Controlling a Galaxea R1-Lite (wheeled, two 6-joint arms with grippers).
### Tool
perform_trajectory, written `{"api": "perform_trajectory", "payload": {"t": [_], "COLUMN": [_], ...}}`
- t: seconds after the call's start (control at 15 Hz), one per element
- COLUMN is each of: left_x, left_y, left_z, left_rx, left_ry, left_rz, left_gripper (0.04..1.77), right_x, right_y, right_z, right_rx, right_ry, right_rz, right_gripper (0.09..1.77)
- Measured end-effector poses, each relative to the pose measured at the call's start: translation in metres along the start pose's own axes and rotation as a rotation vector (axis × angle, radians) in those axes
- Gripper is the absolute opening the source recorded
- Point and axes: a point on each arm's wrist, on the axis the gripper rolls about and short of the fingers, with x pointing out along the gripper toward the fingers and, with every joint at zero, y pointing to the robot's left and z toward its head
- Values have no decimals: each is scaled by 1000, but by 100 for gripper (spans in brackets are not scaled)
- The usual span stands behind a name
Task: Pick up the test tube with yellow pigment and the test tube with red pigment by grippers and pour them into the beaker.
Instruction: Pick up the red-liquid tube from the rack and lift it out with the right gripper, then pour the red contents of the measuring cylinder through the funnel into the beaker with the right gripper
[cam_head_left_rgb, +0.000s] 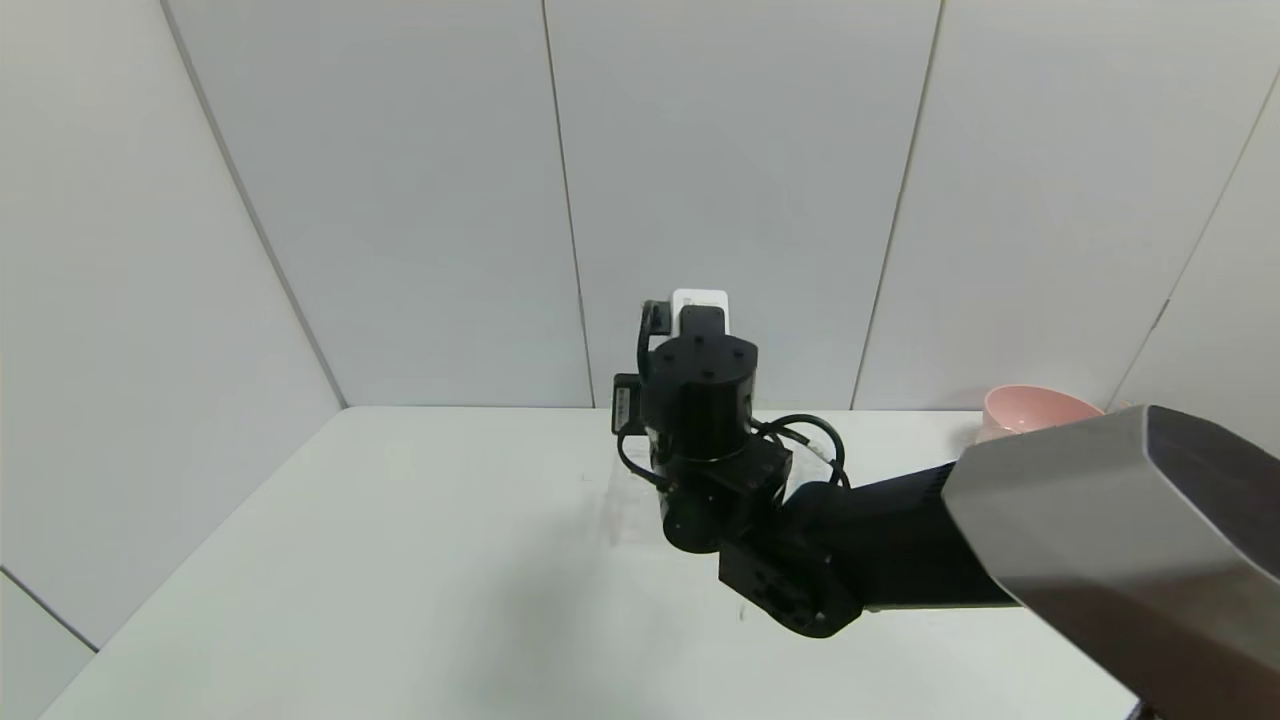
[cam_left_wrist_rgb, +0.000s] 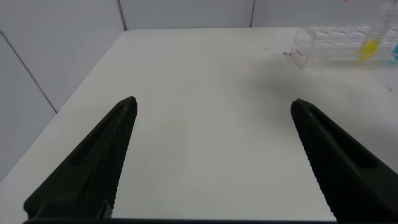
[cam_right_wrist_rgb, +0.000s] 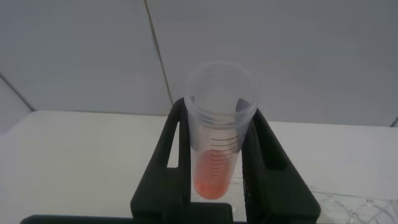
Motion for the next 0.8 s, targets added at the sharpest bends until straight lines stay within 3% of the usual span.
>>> {"api": "perform_trajectory", "payload": {"t": [0.13, 0.33, 0.53, 0.8], "left_x": [0, 0, 0, 0], "left_y": [0, 0, 0, 0], "left_z": [0, 0, 0, 0], "left_rx": [0, 0, 0, 0], "left_ry": [0, 0, 0, 0], "left_rz": [0, 0, 0, 0], "left_gripper": [176, 176, 176, 176], "right_x": [-4, -12, -17, -22], "right_y": [-9, -45, -109, -219], "right_z": [21, 46, 70, 98], "right_rx": [8, -21, -56, -98], "right_ry": [-21, 6, 19, 23], "right_rz": [-14, -60, -144, -246], "right_gripper": [53, 53, 53, 53]}}
